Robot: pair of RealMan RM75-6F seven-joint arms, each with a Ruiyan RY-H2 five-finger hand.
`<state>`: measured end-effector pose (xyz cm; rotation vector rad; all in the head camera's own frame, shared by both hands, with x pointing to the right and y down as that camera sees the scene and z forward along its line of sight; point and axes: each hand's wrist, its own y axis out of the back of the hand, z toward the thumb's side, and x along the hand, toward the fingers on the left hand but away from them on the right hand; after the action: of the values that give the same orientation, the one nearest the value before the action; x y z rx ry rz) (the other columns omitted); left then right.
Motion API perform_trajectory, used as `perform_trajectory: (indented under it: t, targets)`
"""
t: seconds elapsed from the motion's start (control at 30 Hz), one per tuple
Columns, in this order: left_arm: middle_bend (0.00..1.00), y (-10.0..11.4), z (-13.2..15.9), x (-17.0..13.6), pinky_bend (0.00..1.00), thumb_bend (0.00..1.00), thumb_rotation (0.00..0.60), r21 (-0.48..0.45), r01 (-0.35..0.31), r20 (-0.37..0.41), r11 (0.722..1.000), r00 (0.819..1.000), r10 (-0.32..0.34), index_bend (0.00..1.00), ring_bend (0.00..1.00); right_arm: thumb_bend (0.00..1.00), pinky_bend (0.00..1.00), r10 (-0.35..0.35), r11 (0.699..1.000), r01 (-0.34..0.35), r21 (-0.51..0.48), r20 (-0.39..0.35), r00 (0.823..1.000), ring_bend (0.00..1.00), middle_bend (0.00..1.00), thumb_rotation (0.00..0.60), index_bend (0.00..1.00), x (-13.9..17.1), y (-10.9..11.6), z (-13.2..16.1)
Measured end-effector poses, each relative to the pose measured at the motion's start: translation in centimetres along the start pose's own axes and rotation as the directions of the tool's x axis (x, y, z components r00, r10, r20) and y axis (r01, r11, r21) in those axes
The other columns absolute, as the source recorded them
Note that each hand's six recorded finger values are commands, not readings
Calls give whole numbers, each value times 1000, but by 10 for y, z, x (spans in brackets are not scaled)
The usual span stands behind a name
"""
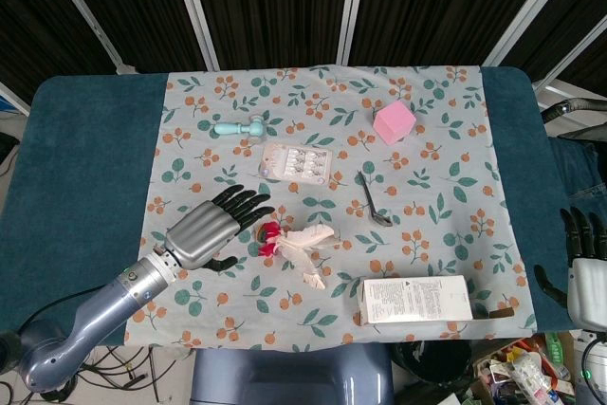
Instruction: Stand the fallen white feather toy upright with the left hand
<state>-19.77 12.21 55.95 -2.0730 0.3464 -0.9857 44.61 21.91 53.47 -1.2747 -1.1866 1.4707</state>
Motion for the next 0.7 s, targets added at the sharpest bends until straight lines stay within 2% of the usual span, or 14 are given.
perform_trajectory:
  t: [0.7]
  targets:
    - [20, 0, 2, -3, 0, 198, 600, 8, -4, -8, 1000, 1000, 4, 126, 0, 162, 135, -3, 1000, 3, -6, -6, 1000, 15, 56, 600, 0, 0, 1, 1]
